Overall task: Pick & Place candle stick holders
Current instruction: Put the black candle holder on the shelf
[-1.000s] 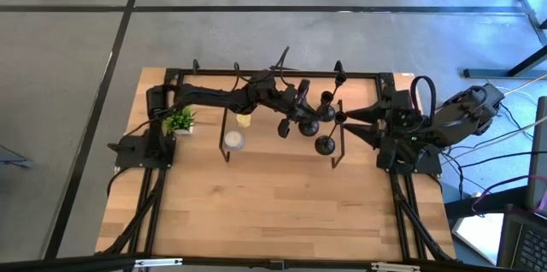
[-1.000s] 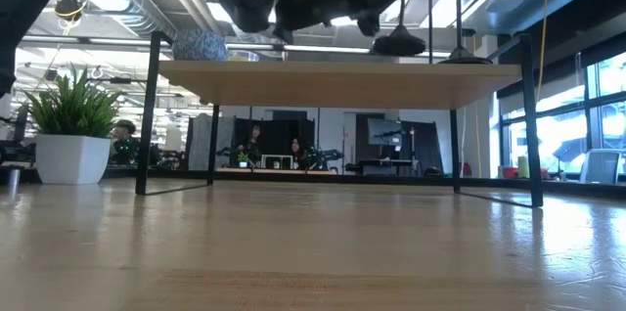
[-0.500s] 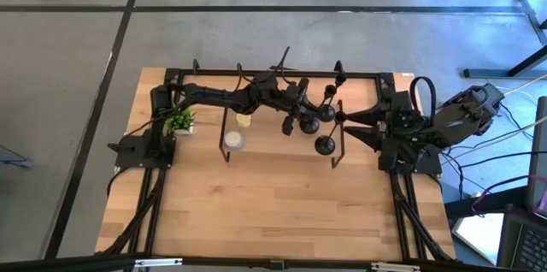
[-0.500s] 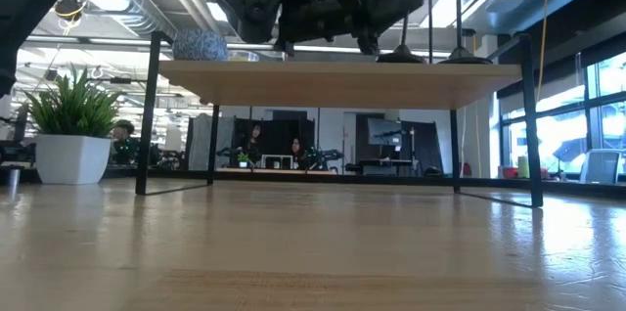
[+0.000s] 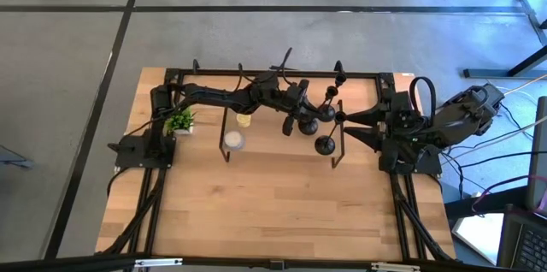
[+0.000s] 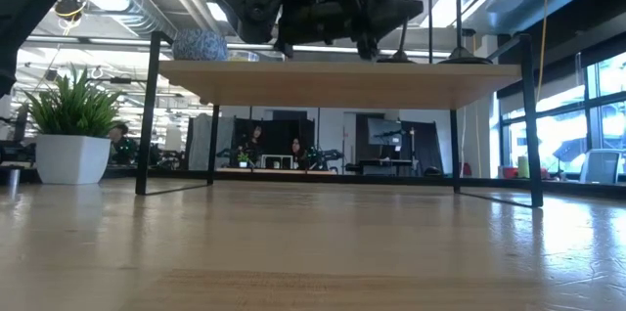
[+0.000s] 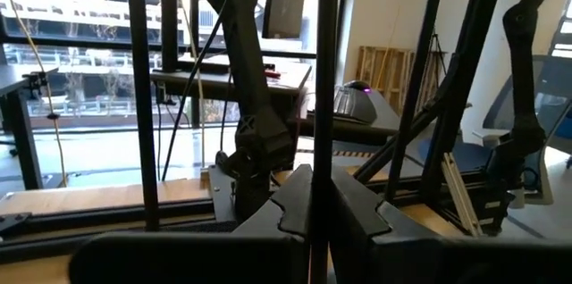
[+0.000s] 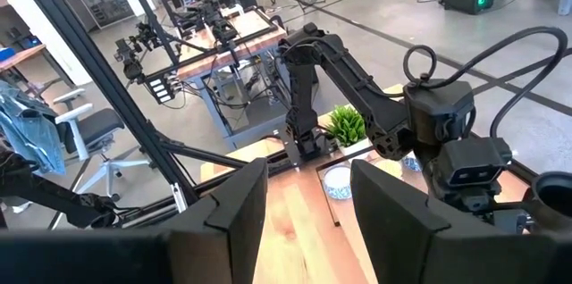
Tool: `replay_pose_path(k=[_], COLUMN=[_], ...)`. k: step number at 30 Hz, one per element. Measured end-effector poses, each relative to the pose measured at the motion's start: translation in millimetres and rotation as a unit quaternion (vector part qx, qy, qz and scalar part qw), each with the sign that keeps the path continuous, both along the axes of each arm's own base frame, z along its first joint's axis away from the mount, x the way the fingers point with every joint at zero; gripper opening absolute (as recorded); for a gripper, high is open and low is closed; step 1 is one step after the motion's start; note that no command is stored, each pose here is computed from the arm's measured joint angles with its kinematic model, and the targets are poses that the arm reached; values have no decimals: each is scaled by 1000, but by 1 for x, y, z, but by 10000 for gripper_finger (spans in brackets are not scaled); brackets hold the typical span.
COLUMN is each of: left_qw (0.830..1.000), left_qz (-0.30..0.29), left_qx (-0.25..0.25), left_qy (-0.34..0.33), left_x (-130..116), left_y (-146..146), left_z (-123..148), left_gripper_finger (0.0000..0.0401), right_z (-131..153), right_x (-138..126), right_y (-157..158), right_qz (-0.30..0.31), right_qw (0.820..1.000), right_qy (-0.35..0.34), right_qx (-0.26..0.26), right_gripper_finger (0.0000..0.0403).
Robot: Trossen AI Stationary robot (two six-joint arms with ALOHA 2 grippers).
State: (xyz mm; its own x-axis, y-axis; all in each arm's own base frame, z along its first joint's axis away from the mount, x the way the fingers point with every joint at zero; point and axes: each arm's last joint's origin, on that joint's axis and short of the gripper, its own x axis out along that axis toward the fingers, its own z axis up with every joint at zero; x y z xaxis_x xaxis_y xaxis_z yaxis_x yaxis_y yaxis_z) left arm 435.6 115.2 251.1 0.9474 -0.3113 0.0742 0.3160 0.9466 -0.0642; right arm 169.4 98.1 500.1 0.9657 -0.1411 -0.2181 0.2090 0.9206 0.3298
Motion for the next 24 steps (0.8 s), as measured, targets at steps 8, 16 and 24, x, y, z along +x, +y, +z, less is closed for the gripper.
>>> replay_pose_path(k=[8,16,24], left_qw=[1000,1000,1000], left_qz=[-1,-1,0], left_qx=[-3,-3,1], left_qy=[8,8,7], left_x=[0,0,0], left_y=[0,0,0], left_z=[-1,-2,-2], left_gripper_finger=[14,19,26], right_z=[0,0,0], right_x=[0,0,0], right_y=[0,0,0], right_qz=[0,0,0], right_qw=[1000,1000,1000], right_qy=[0,-2,-2], right_qx=[0,1,1], right_gripper_finger=[167,167,167])
